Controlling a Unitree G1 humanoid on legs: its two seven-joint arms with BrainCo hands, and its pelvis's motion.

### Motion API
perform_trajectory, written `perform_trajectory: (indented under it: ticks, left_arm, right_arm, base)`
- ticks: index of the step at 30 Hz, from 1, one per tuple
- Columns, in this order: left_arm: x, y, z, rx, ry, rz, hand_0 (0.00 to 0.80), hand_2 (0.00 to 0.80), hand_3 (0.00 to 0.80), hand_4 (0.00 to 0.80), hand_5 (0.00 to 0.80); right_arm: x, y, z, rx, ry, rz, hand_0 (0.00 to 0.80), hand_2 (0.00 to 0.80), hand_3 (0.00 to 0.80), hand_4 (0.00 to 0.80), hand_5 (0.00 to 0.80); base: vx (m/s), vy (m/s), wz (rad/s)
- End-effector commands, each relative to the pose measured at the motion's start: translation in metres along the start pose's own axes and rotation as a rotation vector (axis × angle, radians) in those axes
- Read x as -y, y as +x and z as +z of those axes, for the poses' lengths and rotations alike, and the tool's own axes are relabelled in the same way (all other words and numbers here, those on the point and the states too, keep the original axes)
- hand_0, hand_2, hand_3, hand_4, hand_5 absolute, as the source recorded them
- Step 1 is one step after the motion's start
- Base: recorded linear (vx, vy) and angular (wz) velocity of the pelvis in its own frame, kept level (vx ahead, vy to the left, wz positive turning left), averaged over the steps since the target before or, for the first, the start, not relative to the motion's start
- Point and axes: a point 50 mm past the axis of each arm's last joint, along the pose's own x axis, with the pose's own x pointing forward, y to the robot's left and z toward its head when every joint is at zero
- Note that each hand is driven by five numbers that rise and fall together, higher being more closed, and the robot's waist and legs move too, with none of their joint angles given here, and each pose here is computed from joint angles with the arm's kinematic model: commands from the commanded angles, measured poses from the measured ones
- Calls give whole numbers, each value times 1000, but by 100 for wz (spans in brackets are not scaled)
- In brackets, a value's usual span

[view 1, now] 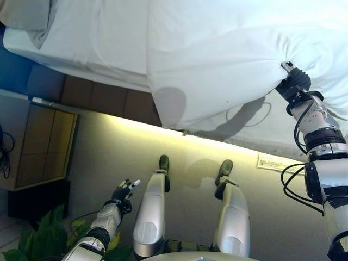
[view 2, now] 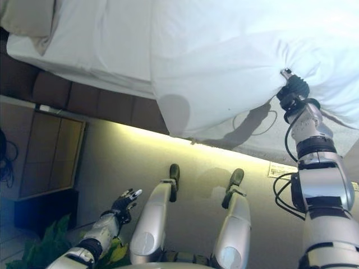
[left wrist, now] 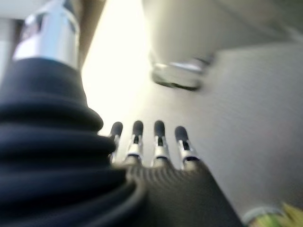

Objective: Make the bed neatly

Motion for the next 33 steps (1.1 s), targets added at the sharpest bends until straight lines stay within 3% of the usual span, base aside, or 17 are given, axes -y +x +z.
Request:
perform_trajectory:
  ticks: [1, 7, 15, 22, 27, 33]
  left_arm:
    - [-4, 2, 56, 231, -42, 1, 0, 0, 0, 0, 0]
    - [44, 5, 140, 483, -231, -125, 0, 0, 0, 0, 0]
    - [108, 5, 158, 508, -189, -298, 0, 0, 0, 0, 0]
    - [122, 16, 128, 310, -470, -330, 0, 0, 0, 0, 0]
    - [121, 21, 94, 127, -813, -329, 0, 0, 0, 0, 0]
    - [114, 22, 52, -109, -1121, -235, 0, 0, 0, 0, 0]
  right_arm:
    - [-24, 2, 11, 65, -35, 153, 800, 800, 800, 800, 800]
    - [-38, 5, -18, -10, 3, 197, 800, 800, 800, 800, 800]
    - [-78, 11, -29, -37, 14, 290, 800, 800, 800, 800, 800]
    - [-102, 14, -27, -6, 63, 338, 800, 800, 800, 800, 800]
    - [-105, 13, -26, 16, 132, 347, 800, 800, 800, 800, 800]
    - [-113, 11, -31, 22, 207, 364, 800, 800, 800, 800, 800]
  base:
    - [60, -5, 1]
    - [91, -39, 2]
    - [43, -30, -4]
    - [-4, -69, -1]
    - [1, -181, -6]
    - [41, -139, 4]
